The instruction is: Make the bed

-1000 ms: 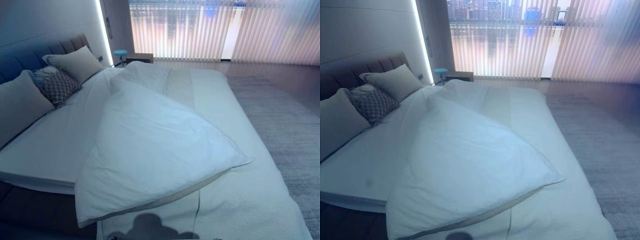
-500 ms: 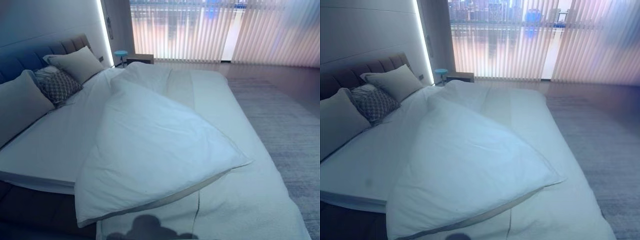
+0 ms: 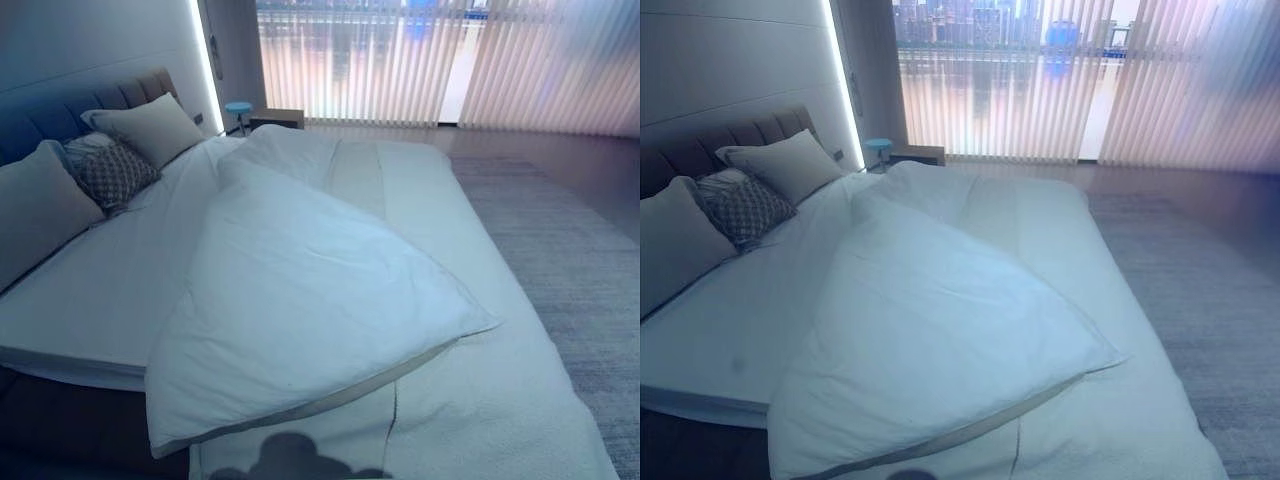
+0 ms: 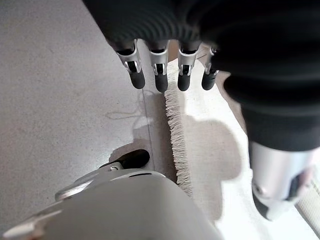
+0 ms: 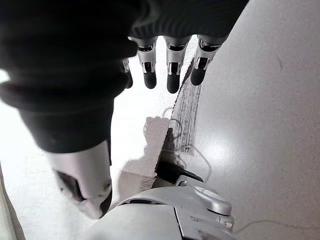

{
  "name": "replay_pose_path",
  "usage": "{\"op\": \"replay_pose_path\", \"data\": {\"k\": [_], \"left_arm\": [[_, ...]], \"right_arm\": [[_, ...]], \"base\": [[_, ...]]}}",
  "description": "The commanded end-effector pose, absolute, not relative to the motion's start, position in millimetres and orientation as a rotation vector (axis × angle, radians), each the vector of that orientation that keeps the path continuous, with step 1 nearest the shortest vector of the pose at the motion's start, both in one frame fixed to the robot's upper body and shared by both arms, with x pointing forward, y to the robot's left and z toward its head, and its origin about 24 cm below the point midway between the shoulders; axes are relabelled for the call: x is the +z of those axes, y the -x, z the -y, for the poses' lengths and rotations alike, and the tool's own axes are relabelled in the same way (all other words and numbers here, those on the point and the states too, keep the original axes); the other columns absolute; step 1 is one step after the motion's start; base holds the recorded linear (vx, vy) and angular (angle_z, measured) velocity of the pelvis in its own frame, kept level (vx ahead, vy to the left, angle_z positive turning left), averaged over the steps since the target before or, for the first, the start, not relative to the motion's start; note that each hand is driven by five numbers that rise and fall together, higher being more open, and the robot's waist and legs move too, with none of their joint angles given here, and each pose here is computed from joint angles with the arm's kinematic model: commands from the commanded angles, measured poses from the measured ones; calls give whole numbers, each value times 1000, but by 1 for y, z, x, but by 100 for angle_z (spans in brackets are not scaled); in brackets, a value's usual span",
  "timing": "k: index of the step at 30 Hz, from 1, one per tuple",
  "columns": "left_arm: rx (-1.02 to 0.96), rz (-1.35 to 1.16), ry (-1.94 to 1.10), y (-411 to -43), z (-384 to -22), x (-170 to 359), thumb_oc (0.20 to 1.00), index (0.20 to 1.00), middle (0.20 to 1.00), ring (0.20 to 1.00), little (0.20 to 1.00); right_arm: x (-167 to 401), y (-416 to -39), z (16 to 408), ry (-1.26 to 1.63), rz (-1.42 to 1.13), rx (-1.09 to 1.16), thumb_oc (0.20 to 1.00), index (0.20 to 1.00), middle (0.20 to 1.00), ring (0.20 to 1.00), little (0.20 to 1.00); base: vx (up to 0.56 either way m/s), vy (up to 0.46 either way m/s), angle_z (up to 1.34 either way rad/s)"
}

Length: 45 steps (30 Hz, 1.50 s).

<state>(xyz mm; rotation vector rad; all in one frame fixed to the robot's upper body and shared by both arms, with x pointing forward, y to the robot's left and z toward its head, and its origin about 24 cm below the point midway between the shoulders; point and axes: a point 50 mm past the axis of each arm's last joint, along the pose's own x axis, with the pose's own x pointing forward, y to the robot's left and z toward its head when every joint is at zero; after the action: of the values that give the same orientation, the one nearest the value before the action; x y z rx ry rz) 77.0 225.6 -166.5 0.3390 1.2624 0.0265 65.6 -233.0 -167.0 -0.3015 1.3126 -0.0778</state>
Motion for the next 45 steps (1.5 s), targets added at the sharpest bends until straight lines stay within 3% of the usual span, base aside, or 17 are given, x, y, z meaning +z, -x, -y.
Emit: {"op": "replay_pose_path", "data": {"k": [1,14,22,34,45], "left_arm": [[32,-1205,-359,-99,-224,-163,1000,1000,1000,1000,1000],[88,-1125,-335,-121,-220,-157,1000,1000,1000,1000,1000],[98,-1051,-332,-147,-211,-149,1000,1000,1000,1000,1000],[79,-948,-294,-176,-194,-138,1000,1000,1000,1000,1000],[21,-772,-244,-205,-168,-119,1000,1000,1000,1000,1000]], "right_arm": [[-158,-108,233,170,-1168,-193,1000,1000,1000,1000,1000],[-96,-216,246,-398,-617,-556,1000,1000,1000,1000,1000],[-39,-278,252,-618,-324,-645,1000,1000,1000,1000,1000],[30,-341,267,-613,-202,-711,1000,1000,1000,1000,1000],[145,-385,295,-380,17,-721,1000,1000,1000,1000,1000]], "base": [[0,0,0],[-13,2,-1],[-42,-6,2],[10,-8,-1],[0,-28,7]]}}
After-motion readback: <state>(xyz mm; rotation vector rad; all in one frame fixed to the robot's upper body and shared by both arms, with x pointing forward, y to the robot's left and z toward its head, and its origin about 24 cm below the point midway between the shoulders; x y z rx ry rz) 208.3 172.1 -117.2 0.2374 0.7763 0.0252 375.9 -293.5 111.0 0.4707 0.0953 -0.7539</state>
